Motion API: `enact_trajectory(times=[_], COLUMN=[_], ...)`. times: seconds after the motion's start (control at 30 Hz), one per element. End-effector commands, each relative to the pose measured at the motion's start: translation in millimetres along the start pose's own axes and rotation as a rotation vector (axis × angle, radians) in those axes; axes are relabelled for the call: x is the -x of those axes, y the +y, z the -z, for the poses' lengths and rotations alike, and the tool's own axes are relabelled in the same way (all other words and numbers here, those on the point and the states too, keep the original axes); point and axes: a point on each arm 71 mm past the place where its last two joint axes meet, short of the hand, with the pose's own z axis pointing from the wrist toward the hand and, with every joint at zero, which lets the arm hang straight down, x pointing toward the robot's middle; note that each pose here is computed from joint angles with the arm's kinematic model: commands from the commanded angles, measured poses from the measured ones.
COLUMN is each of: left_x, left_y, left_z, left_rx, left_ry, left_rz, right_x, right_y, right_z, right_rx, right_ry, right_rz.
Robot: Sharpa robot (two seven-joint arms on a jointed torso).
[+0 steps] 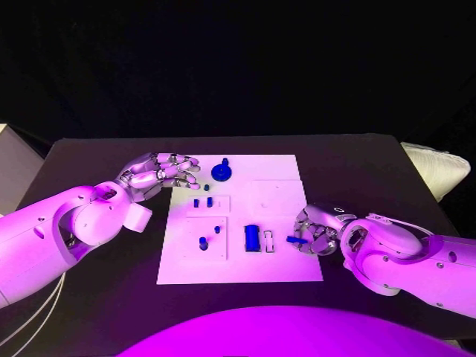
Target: Assemble the parts on the task board
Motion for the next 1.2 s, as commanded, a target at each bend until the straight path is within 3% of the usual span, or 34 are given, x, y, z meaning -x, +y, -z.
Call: enact_trajectory(times=[0.03, 0.33, 0.5, 0.87, 1.2], left_x=[-2.7, -2.9, -3.7, -5.8, -6.4], left_y=[0.2, 0.5, 0.5, 0.2, 0.4], left_z=[-0.2, -0.6, -0.9, -1.2, -1.3], left_rx=[-0.003, -0.001, -0.002, -0.002, 0.002], left_ry=[0.022, 0.022, 0.025, 0.032, 0.038], left_rz=[0.004, 0.004, 0.007, 0.01, 0.01], right_x=[-7.4, 5.1, 1.9, -6.8, -8.0], right_y=[-4.1, 15.1, 24.8, 31.7, 34.7], right_z=[3.1, 2.8, -1.2, -16.3, -21.2], right_rx=[-0.066, -0.052, -0.047, -0.077, -0.082], right_ry=[0.076, 0.101, 0.159, 0.197, 0.165], right_rz=[-0.127, -0.362, -0.409, -0.383, -0.323])
